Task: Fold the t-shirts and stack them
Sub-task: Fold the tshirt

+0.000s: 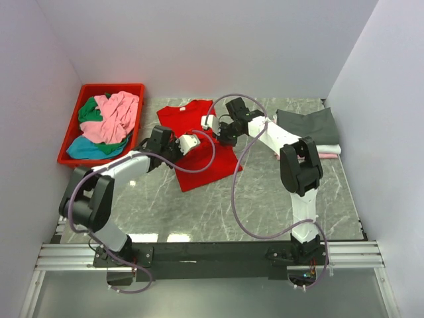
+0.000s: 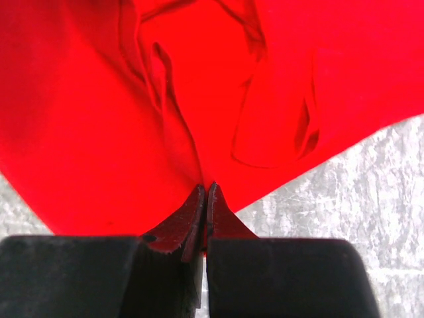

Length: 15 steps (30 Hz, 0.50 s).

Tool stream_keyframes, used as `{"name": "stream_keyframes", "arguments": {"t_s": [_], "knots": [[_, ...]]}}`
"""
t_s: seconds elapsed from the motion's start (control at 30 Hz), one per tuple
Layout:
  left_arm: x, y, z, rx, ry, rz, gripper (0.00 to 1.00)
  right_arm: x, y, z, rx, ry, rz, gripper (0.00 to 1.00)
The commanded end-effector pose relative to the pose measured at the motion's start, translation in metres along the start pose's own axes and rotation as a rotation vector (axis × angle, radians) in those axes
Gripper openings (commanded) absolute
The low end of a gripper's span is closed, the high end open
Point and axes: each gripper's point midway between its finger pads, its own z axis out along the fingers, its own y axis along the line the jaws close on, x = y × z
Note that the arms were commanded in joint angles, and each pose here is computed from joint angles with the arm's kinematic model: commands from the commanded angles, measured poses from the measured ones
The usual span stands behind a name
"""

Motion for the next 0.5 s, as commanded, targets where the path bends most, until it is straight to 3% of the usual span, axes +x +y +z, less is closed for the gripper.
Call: {"name": "stream_keyframes", "arguments": {"t_s": [0.0, 0.47], "knots": [[-0.024, 0.012, 0.008, 0.016, -0.068, 0.049, 0.00, -0.012, -0.028, -0.008, 0.096, -0.019, 0.046, 0.00], [-0.023, 0.037, 0.017, 0.001, -0.056, 0.031, 0.00, -0.005, -0.050, 0.007, 0.139, 0.005, 0.105, 0.00]]}}
